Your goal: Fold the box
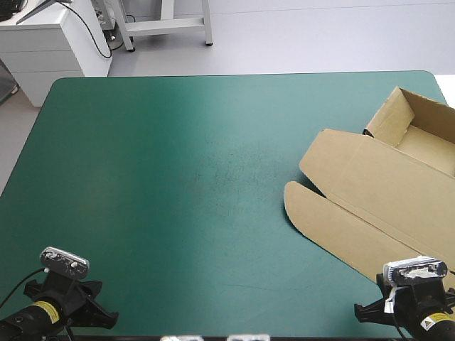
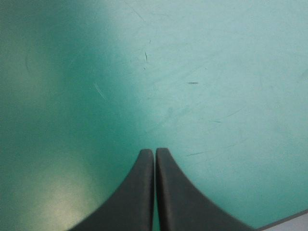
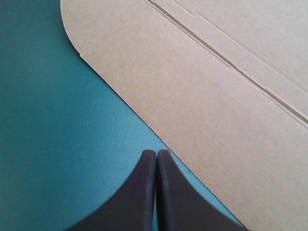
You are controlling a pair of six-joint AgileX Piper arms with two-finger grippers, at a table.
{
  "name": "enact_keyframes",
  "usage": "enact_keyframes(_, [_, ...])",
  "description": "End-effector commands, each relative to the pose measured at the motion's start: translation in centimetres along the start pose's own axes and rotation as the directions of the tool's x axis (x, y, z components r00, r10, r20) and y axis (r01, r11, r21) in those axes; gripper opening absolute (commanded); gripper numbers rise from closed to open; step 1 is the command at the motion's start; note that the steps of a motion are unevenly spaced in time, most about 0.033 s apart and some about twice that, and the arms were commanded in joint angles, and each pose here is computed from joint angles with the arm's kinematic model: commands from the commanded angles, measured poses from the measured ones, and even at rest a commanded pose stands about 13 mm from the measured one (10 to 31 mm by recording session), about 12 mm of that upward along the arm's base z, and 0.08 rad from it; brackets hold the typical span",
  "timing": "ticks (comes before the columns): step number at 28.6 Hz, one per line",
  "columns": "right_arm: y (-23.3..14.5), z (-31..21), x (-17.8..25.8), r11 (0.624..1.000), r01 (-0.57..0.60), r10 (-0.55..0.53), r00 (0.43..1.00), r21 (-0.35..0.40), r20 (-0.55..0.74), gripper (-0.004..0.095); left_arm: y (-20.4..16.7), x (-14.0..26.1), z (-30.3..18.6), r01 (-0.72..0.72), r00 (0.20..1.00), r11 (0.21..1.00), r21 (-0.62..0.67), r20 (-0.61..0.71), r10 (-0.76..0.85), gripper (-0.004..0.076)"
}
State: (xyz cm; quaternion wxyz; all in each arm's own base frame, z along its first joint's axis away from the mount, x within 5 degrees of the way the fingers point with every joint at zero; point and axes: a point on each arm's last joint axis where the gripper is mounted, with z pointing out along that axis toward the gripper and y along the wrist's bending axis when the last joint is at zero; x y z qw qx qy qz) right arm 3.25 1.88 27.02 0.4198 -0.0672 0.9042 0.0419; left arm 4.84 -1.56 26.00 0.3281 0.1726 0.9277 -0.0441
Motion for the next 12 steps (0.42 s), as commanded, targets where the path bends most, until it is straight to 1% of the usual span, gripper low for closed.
enact_keyframes(1, [-0.05, -0.42, -1.08, 1.000, 0.006, -0.006, 0.997, 0.008, 0.072, -0.0021, 0.01, -0.92, -0.46, 0.003, 0.998, 1.000, 0.001, 0.063, -0.003, -0.0008])
enact_keyframes(12, [-0.03, -0.42, -1.07, 1.000, 0.005, -0.005, 0.998, 0.006, 0.070, -0.0021, -0.02, -0.92, -0.46, 0.005, 0.998, 1.000, 0.005, 0.063, -0.005, -0.0008])
